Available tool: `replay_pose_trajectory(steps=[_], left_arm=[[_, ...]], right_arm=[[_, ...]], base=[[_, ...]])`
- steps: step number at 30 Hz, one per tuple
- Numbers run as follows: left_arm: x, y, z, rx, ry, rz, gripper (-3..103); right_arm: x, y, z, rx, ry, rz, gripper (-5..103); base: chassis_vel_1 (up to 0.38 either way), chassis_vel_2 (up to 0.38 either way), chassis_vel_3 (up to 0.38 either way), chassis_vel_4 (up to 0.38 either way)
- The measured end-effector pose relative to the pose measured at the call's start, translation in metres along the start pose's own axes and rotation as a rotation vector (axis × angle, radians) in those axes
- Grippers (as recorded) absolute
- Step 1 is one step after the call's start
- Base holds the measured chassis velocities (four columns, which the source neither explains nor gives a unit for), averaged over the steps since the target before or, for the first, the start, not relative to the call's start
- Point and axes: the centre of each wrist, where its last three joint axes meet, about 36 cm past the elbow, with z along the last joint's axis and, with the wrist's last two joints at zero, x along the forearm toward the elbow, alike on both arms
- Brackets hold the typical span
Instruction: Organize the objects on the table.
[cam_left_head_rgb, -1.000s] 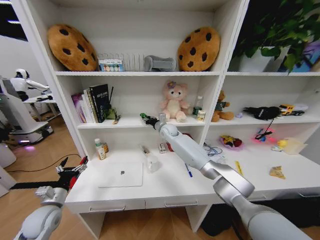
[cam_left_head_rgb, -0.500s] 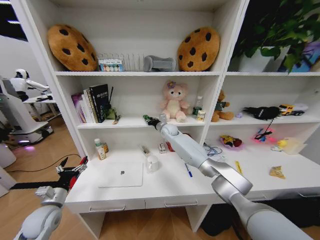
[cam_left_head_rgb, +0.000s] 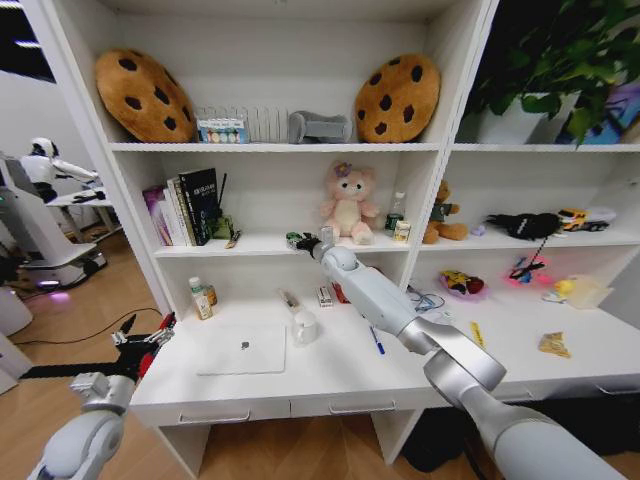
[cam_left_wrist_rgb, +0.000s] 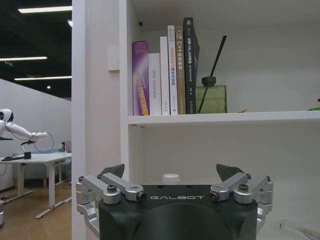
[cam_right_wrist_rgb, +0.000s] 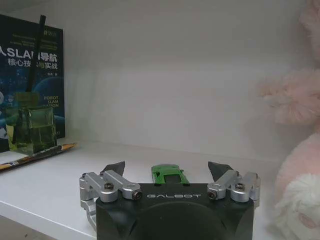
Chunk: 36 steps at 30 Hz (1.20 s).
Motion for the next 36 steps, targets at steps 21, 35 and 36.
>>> replay_pose_trajectory(steps=[21,35,36], left_arm=[[0.0,0.0,0.0,0.0,0.0,0.0,100],[0.0,0.0,0.0,0.0,0.0,0.0,100],[0.0,0.0,0.0,0.0,0.0,0.0,100]], right_arm=[[0.215,-0.034,-0.042,0.016,-0.209,-0.004,100],[0.35,-0.036,0.004,-0.004,-0.264,0.083,100],[0.357,-0.036,0.012,-0.008,-0.258,0.099,100]], base=[[0.0,0.0,0.0,0.0],[0.0,0.0,0.0,0.0],[0.0,0.0,0.0,0.0]])
